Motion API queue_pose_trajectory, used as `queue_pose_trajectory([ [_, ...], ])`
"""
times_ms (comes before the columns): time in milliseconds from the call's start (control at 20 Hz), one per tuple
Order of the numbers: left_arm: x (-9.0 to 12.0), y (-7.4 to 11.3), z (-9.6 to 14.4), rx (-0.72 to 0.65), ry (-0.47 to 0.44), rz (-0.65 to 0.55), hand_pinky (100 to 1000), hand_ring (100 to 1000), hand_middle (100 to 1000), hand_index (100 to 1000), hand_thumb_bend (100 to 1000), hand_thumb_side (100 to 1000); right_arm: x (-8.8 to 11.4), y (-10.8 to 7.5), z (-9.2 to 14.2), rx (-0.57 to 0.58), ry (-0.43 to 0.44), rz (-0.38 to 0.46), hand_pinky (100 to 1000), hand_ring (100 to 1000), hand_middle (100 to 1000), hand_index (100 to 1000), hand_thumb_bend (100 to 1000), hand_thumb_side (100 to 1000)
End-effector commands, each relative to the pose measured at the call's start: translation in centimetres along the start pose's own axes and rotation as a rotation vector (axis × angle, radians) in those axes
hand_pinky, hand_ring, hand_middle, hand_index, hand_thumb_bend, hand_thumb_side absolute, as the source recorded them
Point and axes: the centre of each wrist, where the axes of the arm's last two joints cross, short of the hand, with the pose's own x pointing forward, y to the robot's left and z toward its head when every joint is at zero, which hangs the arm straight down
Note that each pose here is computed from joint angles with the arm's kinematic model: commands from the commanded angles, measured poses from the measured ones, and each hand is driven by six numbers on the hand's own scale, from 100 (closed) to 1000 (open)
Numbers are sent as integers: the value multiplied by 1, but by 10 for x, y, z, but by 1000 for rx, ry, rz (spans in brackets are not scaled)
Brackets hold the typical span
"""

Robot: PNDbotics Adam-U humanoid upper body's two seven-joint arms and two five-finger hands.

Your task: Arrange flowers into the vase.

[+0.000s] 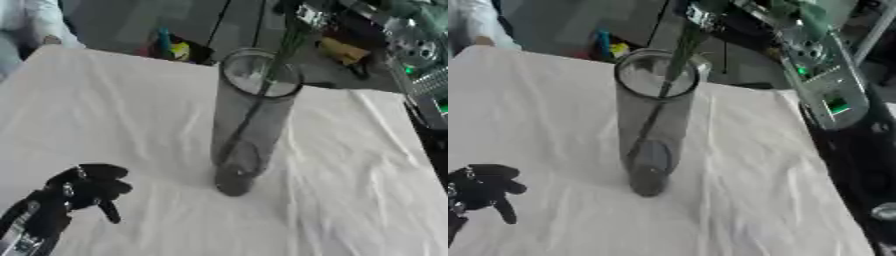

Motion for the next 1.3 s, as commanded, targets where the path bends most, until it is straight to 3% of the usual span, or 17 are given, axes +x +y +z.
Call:
queue_pose_trajectory([
  [50, 5, 3, -1, -7, -12, -18, 492, 745, 781, 727, 100, 1000, -1, -17, 7, -4, 5, 61, 710, 1000, 755, 809, 100, 1000],
  [700, 5, 2, -1, -14, -9, -19, 493, 747, 783, 726, 100, 1000, -8, -14, 12, 51, -18, 101, 730, 1000, 788, 855, 100, 1000],
  [1300, 5, 1, -1, -25, -6, -18, 493, 748, 785, 726, 100, 1000, -2, -21, 6, 17, -88, 80, 760, 1000, 808, 881, 100, 1000],
])
